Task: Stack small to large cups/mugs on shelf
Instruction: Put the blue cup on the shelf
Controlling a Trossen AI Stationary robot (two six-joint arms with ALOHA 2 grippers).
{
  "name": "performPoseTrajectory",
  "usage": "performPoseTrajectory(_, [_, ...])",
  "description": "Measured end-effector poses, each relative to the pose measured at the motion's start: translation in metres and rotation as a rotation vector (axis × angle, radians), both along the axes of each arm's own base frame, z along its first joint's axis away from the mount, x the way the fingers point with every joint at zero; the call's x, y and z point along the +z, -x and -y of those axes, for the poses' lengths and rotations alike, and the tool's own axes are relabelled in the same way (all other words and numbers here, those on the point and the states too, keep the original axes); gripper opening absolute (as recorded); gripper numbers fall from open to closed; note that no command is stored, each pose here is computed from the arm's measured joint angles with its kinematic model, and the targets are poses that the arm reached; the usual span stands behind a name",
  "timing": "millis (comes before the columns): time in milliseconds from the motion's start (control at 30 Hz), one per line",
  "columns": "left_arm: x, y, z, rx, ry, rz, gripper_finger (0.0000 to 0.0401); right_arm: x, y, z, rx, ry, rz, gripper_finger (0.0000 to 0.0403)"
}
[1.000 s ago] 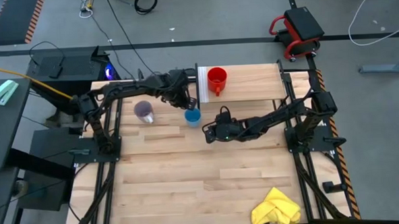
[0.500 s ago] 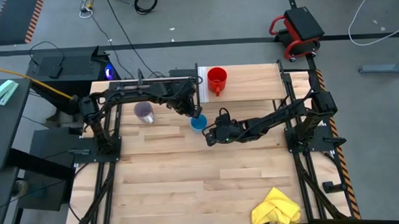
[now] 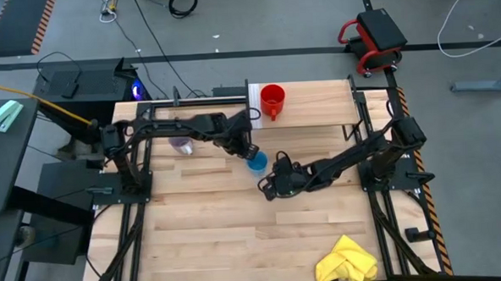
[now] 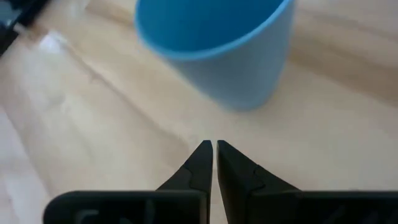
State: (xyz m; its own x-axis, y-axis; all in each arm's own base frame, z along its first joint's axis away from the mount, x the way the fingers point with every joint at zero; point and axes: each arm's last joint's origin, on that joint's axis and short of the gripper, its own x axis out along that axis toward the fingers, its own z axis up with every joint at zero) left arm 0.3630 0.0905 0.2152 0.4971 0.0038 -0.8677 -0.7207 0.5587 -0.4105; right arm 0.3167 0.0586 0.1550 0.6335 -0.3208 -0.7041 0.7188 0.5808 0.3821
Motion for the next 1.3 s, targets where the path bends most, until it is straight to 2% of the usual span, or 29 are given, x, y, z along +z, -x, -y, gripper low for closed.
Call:
performPoseTrajectory(300, [0.003, -0.015, 0.023, -0.001, 0.001, 0.099, 0.0096, -0.005, 0.015, -0.033, 0.049, -0.03, -0.057, 0.0028])
performPoseTrajectory(667, [-0.016, -0.021, 0.03, -0.016, 0.016, 0.042, 0.0095, -0.003, 0.031, -0.053, 0.074, -0.052, -0.106, 0.0028])
performPoseTrajectory(767, [-0.016, -0.021, 0.03, -0.02, 0.014, 0.045, 0.0095, 0.019, 0.038, -0.055, 0.097, -0.067, -0.087, 0.0028])
performPoseTrajectory(900, [-0.011, -0.018, 0.029, -0.04, 0.041, 0.047, 0.0098, 0.068, 0.055, -0.047, 0.135, -0.053, -0.049, 0.0028])
performPoseTrajectory(1100, [-0.007, -0.016, 0.033, -0.113, 0.07, 0.055, 0.0092, 0.14, 0.088, -0.014, 0.131, -0.034, -0.018, 0.0028])
performPoseTrajectory(1300, [-0.007, -0.016, 0.045, -0.147, 0.076, 0.04, 0.0087, 0.177, 0.098, 0.017, 0.175, -0.044, 0.018, 0.0042])
